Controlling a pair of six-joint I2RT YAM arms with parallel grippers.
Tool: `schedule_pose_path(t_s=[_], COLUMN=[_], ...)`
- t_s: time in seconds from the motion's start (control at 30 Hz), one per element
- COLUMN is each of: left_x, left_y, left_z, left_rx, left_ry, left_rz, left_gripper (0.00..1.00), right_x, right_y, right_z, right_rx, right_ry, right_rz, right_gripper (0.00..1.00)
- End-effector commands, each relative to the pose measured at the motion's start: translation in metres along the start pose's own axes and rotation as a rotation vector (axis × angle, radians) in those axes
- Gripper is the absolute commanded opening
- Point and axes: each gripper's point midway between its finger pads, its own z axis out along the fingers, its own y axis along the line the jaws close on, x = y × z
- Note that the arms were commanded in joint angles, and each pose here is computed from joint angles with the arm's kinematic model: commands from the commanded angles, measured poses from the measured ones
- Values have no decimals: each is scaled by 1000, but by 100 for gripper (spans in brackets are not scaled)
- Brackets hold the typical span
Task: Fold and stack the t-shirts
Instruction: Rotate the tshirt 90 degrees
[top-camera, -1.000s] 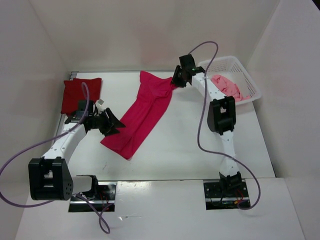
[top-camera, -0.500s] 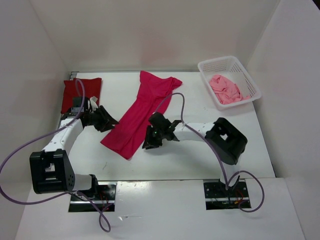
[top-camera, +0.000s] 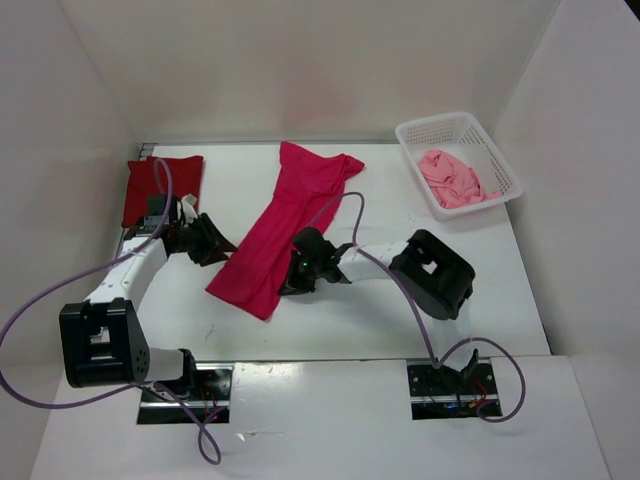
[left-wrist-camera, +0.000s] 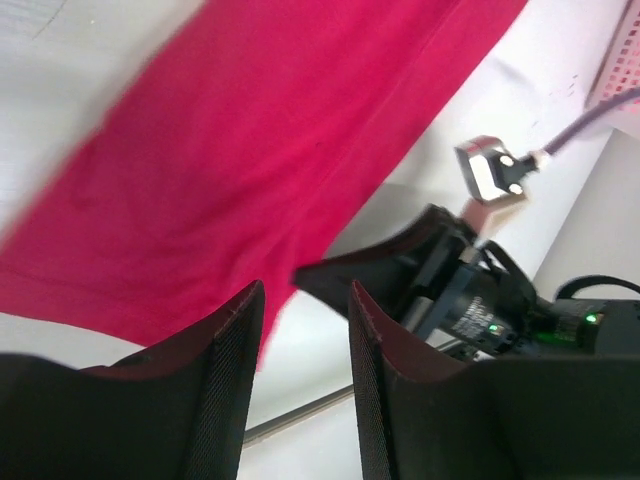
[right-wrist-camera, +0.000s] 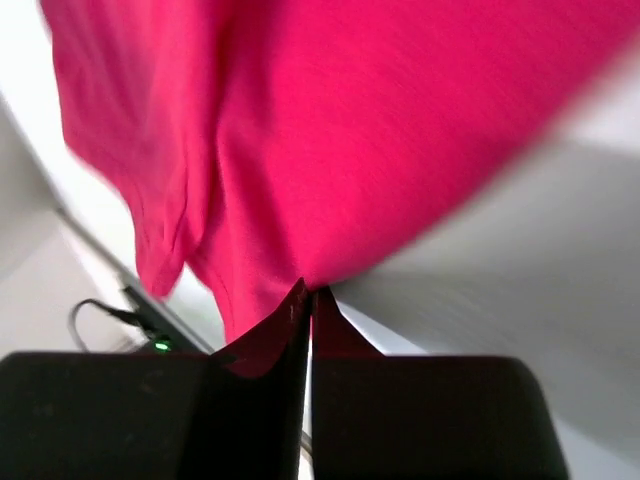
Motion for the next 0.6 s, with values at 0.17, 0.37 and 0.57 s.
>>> schedule_pose_path(t_s=[0.17,0.37,0.57], left_x=[39,108,153], left_y=[1,17,17], left_z=[21,31,30], left_rx=[-63,-109,-115], left_ry=[114,306,424], left_rz=[90,85,97], left_gripper=[47,58,62], right_x=[-20,13,21], right_y=[-83,-109,-114], right_z=[-117,-130,-157], right_rx=[213,245,228], right_ry=[-170,-101,-173], right_rz=[-5,33,90], right_gripper=[1,17,51])
